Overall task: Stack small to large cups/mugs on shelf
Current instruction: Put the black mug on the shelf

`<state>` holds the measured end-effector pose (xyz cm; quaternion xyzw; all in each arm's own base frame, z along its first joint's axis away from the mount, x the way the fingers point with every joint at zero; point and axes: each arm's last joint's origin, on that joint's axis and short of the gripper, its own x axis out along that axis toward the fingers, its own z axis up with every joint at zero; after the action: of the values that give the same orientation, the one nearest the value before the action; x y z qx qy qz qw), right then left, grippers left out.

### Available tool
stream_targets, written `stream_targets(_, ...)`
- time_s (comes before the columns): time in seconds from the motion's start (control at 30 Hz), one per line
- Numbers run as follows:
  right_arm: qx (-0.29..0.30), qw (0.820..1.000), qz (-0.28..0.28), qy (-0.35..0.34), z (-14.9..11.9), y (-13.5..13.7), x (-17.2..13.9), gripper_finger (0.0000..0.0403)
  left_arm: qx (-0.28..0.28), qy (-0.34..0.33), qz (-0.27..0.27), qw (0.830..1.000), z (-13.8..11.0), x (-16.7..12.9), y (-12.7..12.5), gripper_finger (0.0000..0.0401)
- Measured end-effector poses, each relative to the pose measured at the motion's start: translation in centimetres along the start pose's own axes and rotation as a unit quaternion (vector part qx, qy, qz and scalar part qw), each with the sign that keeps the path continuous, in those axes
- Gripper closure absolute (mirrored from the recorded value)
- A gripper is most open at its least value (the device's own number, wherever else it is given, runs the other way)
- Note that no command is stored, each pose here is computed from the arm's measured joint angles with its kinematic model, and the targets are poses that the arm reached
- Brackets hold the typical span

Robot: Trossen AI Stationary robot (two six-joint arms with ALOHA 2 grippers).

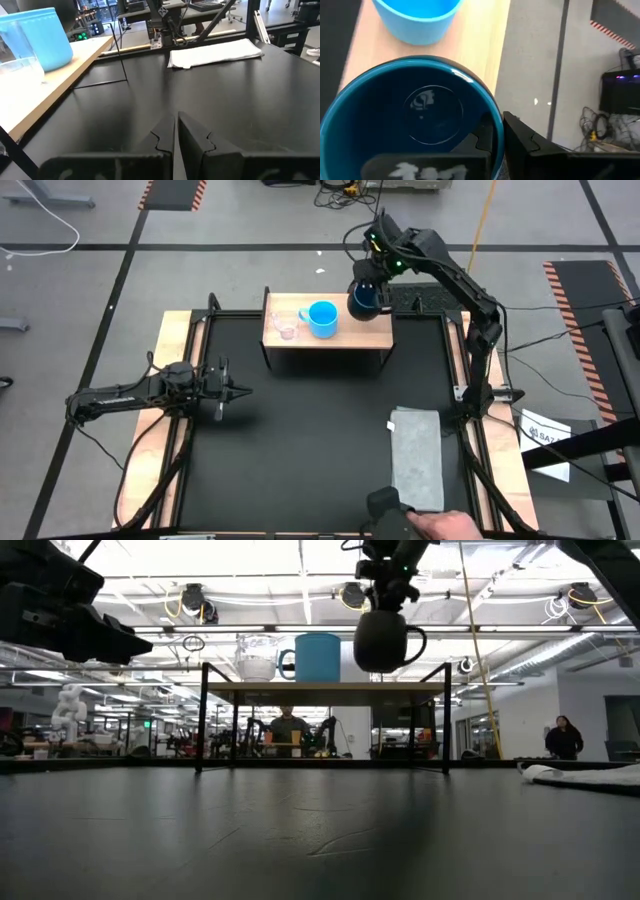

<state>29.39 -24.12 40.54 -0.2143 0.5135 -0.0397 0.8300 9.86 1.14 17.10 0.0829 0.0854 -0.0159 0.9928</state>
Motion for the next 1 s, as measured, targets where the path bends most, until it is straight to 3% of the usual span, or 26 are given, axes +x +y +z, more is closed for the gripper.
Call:
stream_targets(0.27, 0.010, 0.999, 0.033, -0.028, 0.1, 0.3, -0.3, 0.0392, 0.005, 0.000, 0.000, 1.000, 0.0, 0.0, 0.0, 0.0375)
stream_targets(1.0, 0.042, 0.996, 0.077, -0.002, -0.5, 1.0, 1.3, 0.0392, 0.002, 0.003, -0.001, 1.000, -0.1, 0.0, 0.0, 0.0375)
